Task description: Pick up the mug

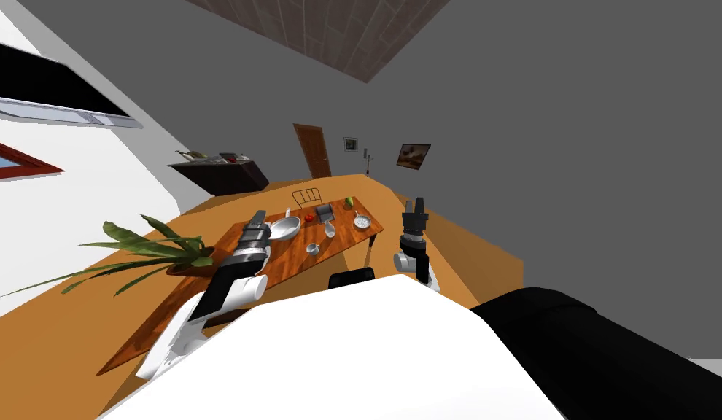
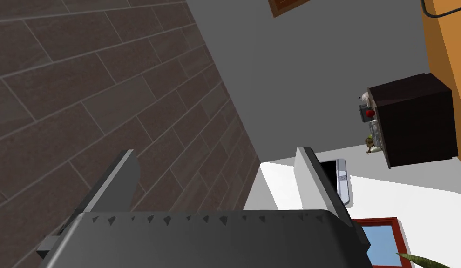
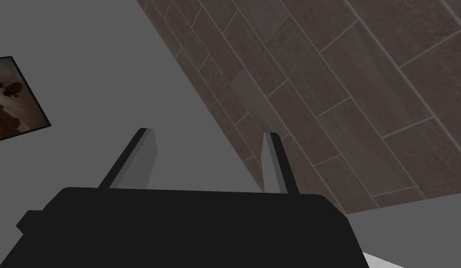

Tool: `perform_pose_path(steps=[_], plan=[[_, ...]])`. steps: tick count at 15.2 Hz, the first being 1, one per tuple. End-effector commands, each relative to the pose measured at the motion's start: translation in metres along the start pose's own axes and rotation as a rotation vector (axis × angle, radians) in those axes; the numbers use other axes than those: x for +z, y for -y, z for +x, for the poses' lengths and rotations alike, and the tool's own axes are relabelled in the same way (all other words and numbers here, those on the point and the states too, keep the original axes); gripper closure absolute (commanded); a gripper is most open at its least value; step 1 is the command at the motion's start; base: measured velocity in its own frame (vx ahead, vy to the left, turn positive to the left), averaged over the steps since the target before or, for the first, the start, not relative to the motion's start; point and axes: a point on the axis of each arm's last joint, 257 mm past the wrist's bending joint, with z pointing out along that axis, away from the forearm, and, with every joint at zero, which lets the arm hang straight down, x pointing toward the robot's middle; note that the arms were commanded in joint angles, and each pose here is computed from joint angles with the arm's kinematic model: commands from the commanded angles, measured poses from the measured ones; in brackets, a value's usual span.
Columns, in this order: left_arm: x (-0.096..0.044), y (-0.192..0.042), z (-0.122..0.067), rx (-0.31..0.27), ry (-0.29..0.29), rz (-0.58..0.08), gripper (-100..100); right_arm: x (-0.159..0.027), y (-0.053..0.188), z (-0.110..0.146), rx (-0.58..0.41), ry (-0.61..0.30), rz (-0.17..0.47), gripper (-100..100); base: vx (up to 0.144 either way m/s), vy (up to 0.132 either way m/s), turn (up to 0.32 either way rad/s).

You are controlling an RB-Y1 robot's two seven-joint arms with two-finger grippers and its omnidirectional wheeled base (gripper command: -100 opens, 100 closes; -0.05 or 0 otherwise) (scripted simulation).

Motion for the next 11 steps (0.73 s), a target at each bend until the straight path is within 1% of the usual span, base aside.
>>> perform_pose_path(steps=[1, 2, 3, 4, 5, 6, 7, 8, 10, 11], plan=[[-0.001, -0.032, -0.013, 0.015, 0.007, -0.085, -100, 0.000, 0.000, 0.000, 0.000, 0.000, 0.000, 0, -0.104, 0.071, -0.232], [-0.002, -0.038, -0.012, 0.015, 0.004, -0.107, -100, 0.000, 0.000, 0.000, 0.000, 0.000, 0.000, 0, -0.105, 0.088, -0.233], [-0.003, -0.058, -0.021, 0.024, 0.013, -0.157, -100, 0.000, 0.000, 0.000, 0.000, 0.000, 0.000, 0, -0.100, 0.083, -0.368], [-0.004, -0.064, -0.020, 0.023, 0.010, -0.180, -100, 0.000, 0.000, 0.000, 0.000, 0.000, 0.000, 0, -0.094, 0.071, -0.294], [-0.006, -0.085, -0.030, 0.030, 0.020, -0.229, -100, 0.000, 0.000, 0.000, 0.000, 0.000, 0.000, 0, -0.101, 0.065, -0.349], [-0.007, -0.089, -0.029, 0.029, 0.018, -0.247, -100, 0.000, 0.000, 0.000, 0.000, 0.000, 0.000, 0, -0.097, 0.075, -0.285], [-0.008, -0.091, -0.029, 0.029, 0.017, -0.255, -100, 0.000, 0.000, 0.000, 0.000, 0.000, 0.000, 0, -0.066, 0.059, -0.067], [-0.011, -0.113, -0.038, 0.033, 0.028, -0.310, -100, 0.000, 0.000, 0.000, 0.000, 0.000, 0.000, 0, -0.070, 0.055, -0.198], [-0.013, -0.118, -0.038, 0.032, 0.025, -0.332, -100, 0.000, 0.000, 0.000, 0.000, 0.000, 0.000, 0, -0.057, 0.049, -0.183], [-0.018, -0.140, -0.047, 0.034, 0.037, -0.388, -100, 0.000, 0.000, 0.000, 0.000, 0.000, 0.000, 0, -0.051, 0.041, -0.301]])
